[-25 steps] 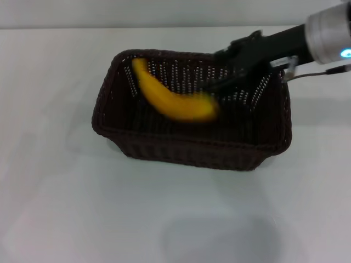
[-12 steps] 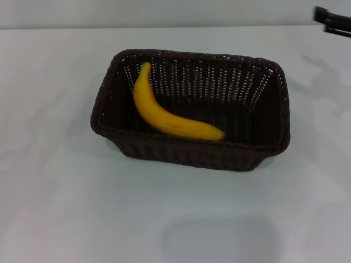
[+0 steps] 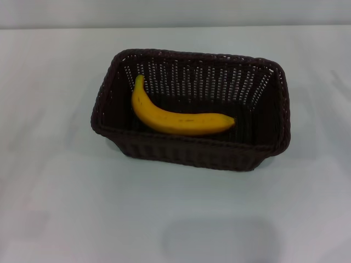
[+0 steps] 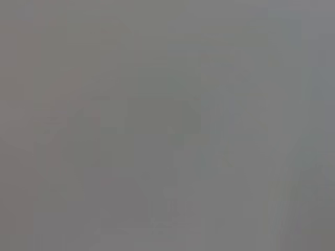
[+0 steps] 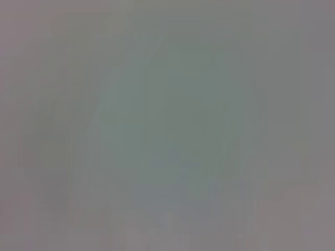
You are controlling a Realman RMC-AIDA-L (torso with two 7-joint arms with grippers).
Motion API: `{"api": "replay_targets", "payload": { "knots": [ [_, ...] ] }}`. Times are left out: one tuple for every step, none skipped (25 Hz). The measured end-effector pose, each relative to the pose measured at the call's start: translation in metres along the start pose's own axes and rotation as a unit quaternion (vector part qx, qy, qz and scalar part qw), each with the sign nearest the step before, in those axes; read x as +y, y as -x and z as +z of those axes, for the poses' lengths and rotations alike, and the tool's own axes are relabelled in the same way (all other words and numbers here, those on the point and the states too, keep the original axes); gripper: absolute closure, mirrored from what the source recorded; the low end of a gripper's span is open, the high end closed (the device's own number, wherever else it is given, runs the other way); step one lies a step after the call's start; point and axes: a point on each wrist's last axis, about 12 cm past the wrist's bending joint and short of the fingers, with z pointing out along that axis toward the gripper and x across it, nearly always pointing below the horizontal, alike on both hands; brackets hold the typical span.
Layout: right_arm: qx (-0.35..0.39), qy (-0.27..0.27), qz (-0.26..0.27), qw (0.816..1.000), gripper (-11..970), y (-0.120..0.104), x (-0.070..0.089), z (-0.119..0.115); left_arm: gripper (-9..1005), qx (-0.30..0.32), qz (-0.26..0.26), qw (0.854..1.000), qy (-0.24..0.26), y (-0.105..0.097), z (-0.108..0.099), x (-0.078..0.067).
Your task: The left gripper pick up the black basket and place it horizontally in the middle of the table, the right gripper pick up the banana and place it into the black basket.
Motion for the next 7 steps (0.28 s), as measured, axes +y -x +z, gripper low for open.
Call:
{"api": "replay_targets", "payload": {
  "knots": [
    [0.009, -0.019, -0.001, 1.000, 114, -0.005, -0.002, -0.001, 381, 0.002, -0.001, 1.000, 0.005, -0.007, -0.003, -0.004],
    [0.014, -0.029, -0.001, 0.999, 114, -0.008, -0.002, -0.002, 381, 0.005, -0.004, 1.000, 0.010, -0.013, -0.006, -0.007],
    [0.019, -0.043, 0.001, 0.999, 114, -0.011, -0.004, -0.004, 381, 0.008, -0.007, 1.000, 0.016, -0.019, -0.009, -0.010],
    [0.020, -0.049, 0.003, 0.999, 114, -0.012, -0.004, -0.005, 381, 0.009, -0.008, 1.000, 0.022, -0.023, -0.012, -0.013],
    [0.018, -0.054, 0.007, 0.998, 114, -0.013, -0.005, -0.007, 381, 0.009, -0.007, 1.000, 0.029, -0.028, -0.014, -0.016],
    [0.014, -0.056, 0.009, 0.998, 114, -0.013, -0.005, -0.009, 381, 0.008, -0.004, 0.999, 0.035, -0.030, -0.016, -0.017],
    [0.011, -0.055, 0.009, 0.998, 114, -0.013, -0.005, -0.010, 381, 0.006, 0.000, 0.999, 0.041, -0.033, -0.018, -0.019]
  ]
}}
